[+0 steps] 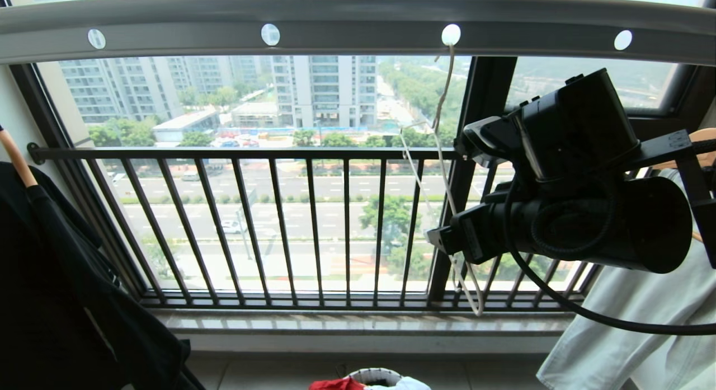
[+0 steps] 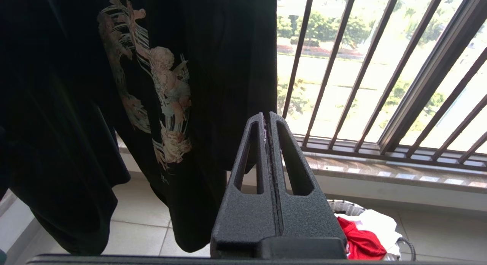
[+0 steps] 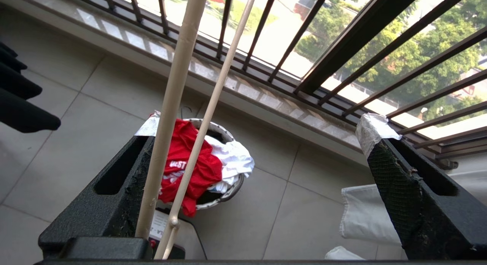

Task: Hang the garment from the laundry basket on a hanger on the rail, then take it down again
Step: Pick up the clothes rack on the clothesline

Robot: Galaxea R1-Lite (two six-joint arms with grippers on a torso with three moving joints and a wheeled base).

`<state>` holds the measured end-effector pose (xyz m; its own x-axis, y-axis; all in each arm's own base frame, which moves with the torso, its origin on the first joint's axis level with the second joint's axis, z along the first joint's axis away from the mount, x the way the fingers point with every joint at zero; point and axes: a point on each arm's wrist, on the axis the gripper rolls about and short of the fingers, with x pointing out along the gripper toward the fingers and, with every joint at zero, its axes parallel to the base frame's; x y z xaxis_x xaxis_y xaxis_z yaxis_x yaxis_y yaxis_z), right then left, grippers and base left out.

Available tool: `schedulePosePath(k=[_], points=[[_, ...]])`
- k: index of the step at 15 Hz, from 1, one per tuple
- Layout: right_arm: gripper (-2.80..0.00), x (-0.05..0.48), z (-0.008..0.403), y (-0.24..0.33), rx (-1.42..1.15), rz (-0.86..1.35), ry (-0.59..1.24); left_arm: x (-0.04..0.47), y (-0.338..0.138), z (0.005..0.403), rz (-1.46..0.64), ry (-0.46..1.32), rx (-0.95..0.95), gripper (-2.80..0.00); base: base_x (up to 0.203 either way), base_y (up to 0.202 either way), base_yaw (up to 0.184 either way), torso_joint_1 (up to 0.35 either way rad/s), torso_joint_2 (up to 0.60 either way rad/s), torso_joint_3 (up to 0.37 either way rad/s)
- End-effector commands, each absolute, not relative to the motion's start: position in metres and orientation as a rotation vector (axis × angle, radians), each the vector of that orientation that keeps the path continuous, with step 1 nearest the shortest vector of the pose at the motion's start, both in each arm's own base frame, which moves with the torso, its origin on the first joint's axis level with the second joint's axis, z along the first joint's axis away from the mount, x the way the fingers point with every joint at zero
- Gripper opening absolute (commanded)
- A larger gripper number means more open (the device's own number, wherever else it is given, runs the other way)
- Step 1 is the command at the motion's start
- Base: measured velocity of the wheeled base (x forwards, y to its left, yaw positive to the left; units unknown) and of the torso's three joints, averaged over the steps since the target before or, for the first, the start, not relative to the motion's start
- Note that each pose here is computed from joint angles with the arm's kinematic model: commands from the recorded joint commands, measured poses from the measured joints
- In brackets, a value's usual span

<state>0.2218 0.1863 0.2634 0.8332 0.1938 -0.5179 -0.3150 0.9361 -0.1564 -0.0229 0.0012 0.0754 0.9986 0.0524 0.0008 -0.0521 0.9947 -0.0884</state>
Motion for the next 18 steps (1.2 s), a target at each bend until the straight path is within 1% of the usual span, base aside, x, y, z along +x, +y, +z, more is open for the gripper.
schedulePosePath(k=[1,6,12,18], points=[[0.00,0.2216,0.2623,0.1859,-0.244,0.269,0.525,-0.0229,0.0011,0.0754,0.054,-0.004,-0.089,-2.80,0.000,0.000,0.000,0.000,0.00,0.000],[0.00,0.2182,0.2622,0.1835,-0.237,0.270,0.526,-0.0229,0.0012,0.0754,0.052,-0.004,-0.089,-2.80,0.000,0.000,0.000,0.000,0.00,0.000],[0.00,0.2193,0.2653,0.1846,-0.200,0.277,0.480,-0.0228,0.0012,0.0755,0.052,-0.002,-0.089,-2.80,0.000,0.000,0.000,0.000,0.00,0.000],[0.00,0.2198,0.2588,0.1857,-0.177,0.270,0.503,-0.0229,0.0012,0.0754,0.052,-0.004,-0.089,-2.80,0.000,0.000,0.000,0.000,0.00,0.000]])
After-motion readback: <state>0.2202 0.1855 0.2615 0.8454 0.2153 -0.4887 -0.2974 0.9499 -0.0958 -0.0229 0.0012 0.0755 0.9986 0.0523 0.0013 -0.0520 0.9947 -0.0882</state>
